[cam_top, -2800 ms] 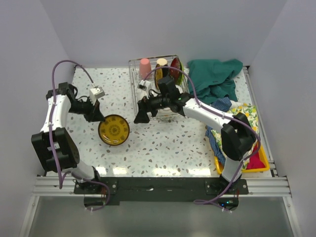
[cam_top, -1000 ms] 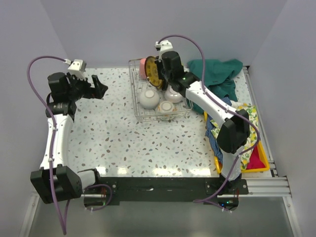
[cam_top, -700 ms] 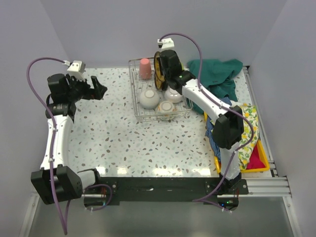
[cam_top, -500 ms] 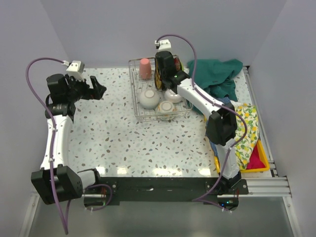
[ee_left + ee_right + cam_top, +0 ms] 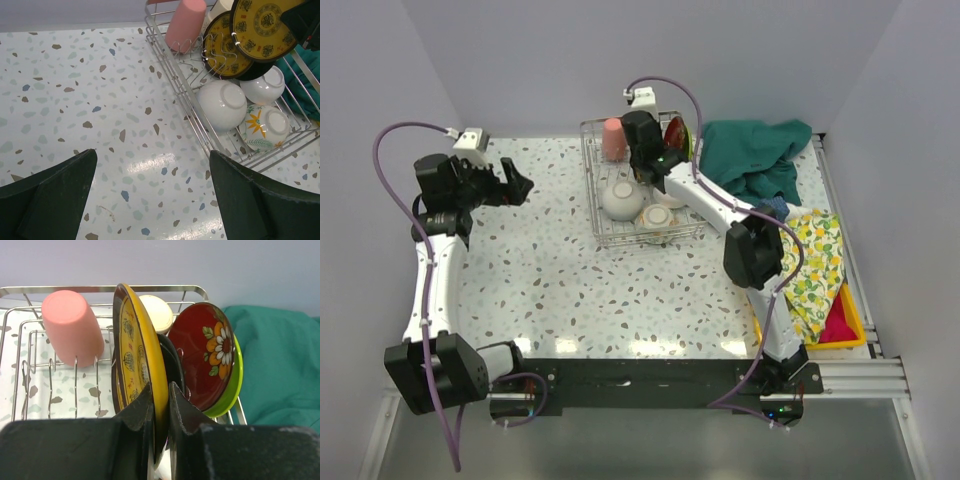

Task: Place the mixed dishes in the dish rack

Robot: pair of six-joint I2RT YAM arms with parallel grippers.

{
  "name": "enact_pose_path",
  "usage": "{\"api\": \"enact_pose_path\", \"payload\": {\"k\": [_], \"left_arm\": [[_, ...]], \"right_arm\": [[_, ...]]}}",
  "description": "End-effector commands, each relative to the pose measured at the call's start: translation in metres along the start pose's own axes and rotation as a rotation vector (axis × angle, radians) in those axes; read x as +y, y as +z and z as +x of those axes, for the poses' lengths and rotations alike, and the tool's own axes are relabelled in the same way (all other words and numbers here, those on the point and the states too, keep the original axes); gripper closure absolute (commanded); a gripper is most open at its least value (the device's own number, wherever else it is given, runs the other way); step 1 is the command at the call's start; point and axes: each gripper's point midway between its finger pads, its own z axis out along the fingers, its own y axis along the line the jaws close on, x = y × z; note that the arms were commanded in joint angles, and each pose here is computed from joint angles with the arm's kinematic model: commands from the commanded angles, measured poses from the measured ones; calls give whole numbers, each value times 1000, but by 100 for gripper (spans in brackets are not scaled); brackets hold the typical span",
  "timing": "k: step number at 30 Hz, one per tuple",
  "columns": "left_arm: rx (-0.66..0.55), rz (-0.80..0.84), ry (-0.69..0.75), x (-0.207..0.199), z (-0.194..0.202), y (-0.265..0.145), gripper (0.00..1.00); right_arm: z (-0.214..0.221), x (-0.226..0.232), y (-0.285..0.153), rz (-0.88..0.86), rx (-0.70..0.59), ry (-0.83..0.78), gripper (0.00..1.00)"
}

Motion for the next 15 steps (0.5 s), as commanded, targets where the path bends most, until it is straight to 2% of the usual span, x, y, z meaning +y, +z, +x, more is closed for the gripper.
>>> {"api": "enact_pose_path", "payload": {"k": [1, 15], "left_arm": [[-38, -3, -2, 1, -9, -4, 0], [-27, -3, -7, 1, -2, -5, 0]], "right_arm": [[-32, 4, -2, 21, -85, 99, 100], [13, 37, 16, -31, -20, 79, 100]]}}
